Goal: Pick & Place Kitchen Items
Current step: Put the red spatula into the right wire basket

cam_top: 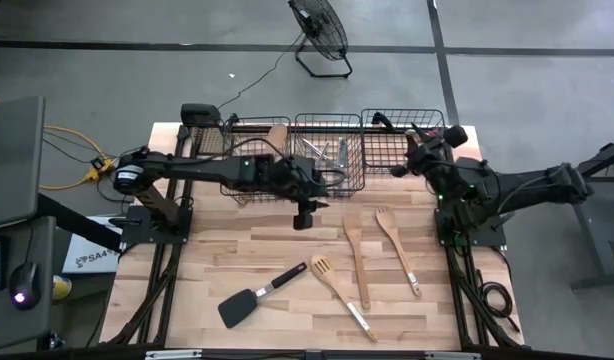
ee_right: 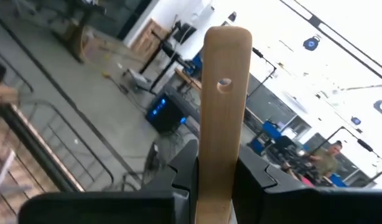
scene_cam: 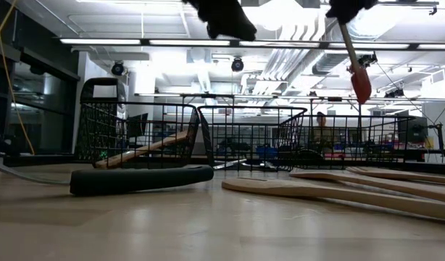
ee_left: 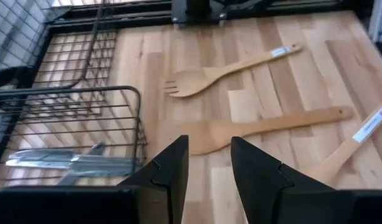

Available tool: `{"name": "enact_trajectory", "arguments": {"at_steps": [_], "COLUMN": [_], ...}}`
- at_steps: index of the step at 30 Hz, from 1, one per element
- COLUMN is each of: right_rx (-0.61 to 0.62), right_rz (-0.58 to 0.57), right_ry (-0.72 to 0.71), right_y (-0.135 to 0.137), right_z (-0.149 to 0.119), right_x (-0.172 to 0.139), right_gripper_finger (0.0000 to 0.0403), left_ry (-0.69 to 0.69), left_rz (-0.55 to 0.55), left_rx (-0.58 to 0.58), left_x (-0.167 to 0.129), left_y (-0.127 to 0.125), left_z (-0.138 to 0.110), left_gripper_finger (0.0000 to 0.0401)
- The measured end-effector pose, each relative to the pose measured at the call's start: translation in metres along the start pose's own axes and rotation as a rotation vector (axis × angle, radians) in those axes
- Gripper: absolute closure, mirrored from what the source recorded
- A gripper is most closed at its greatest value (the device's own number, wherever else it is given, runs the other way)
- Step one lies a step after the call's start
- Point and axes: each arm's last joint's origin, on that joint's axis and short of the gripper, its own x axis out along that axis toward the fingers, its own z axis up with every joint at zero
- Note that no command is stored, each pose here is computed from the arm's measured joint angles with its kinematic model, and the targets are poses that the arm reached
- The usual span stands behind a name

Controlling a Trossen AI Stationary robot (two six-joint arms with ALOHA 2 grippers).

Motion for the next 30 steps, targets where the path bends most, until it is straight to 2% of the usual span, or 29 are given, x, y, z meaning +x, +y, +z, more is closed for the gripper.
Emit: {"name": "enact_trajectory", "arguments": {"at_steps": [7, 15, 20, 25, 30], "right_rx": [-0.081, -0.111, -0.184, -0.250, -0.287], "right_rz": [0.079, 0.143, 0.156, 0.209, 0.271], "right_ry": [0.026, 0.060, 0.154, 0.204, 0.240], "right_y": [0.006, 0.007, 0.016, 0.026, 0.036], "right_z": [-0.017, -0.034, -0.051, -0.065, -0.079], "right_x": [0.019, 0.058, 0.084, 0.103, 0.121], "right_gripper_finger": [0.0350, 0.0350, 0.0350, 0.0350, 0.0350], "left_ry": [-0.121, -0.294, -0.402, -0.448, -0.448], "left_rz": [0.004, -0.006, -0.026, -0.057, -0.048], "left_rx": [-0.082, -0.193, -0.254, -0.292, -0.305], "left_x": [-0.003, -0.036, -0.055, -0.068, -0.076], "left_y": [-0.004, -0.008, -0.016, -0.027, -0.039], "left_z": [-0.038, -0.083, -0.113, -0.139, -0.154], "left_gripper_finger": [0.0283, 0.0283, 0.0283, 0.0283, 0.0283]}}
